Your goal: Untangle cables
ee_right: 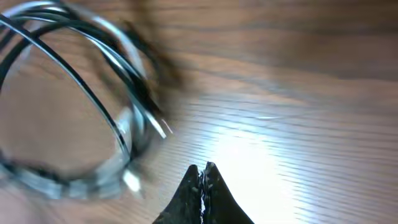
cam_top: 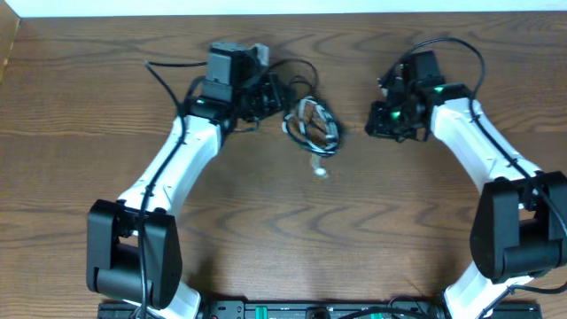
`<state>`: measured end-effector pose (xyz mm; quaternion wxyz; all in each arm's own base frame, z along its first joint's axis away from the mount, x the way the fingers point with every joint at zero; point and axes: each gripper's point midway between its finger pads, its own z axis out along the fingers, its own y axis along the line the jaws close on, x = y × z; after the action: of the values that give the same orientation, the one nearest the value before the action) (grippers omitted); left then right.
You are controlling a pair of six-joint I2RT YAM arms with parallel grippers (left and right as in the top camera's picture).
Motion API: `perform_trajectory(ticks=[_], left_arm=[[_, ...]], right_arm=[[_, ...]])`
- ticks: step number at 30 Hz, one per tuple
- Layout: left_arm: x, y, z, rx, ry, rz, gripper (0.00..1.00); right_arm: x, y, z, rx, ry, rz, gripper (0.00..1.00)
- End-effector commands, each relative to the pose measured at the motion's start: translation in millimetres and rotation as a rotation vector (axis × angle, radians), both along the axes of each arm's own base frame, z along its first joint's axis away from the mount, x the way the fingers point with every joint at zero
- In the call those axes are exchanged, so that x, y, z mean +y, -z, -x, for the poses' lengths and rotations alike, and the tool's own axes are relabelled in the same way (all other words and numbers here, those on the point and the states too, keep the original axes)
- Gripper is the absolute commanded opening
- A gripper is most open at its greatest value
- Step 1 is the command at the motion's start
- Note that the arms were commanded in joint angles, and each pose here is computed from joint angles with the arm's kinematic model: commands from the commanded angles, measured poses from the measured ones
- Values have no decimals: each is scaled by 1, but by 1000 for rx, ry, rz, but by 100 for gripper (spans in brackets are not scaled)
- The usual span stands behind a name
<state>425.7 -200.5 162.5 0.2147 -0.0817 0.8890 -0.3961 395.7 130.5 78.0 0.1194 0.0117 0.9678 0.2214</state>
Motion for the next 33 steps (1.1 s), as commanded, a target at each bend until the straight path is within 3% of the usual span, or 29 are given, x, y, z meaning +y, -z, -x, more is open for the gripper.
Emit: perform_trajectory(ticks=[1, 6, 9, 12, 19, 28, 33], left_arm=[[21, 4, -2, -28, 16, -77, 7], [22, 11, 9, 11, 43, -91, 7], [11, 9, 11, 36, 33, -59, 8], [-5, -8, 10, 13, 76, 43, 8], [-22, -49, 4, -19, 87, 230, 8], [-23, -82, 1, -75, 62, 294, 7], [-24, -85, 1, -75, 62, 303, 7]], right_arm=[[-22, 6, 3, 9, -37, 14, 1], [-4, -12, 10, -54, -207, -169, 2], [27, -20, 12, -105, -303, -215, 33], [50, -17, 13, -106, -310, -188, 44], [88, -16, 17, -127, -342, -162, 45], [101, -14, 25, -123, -376, -148, 43], [116, -20, 36, -219, -580, -177, 40]])
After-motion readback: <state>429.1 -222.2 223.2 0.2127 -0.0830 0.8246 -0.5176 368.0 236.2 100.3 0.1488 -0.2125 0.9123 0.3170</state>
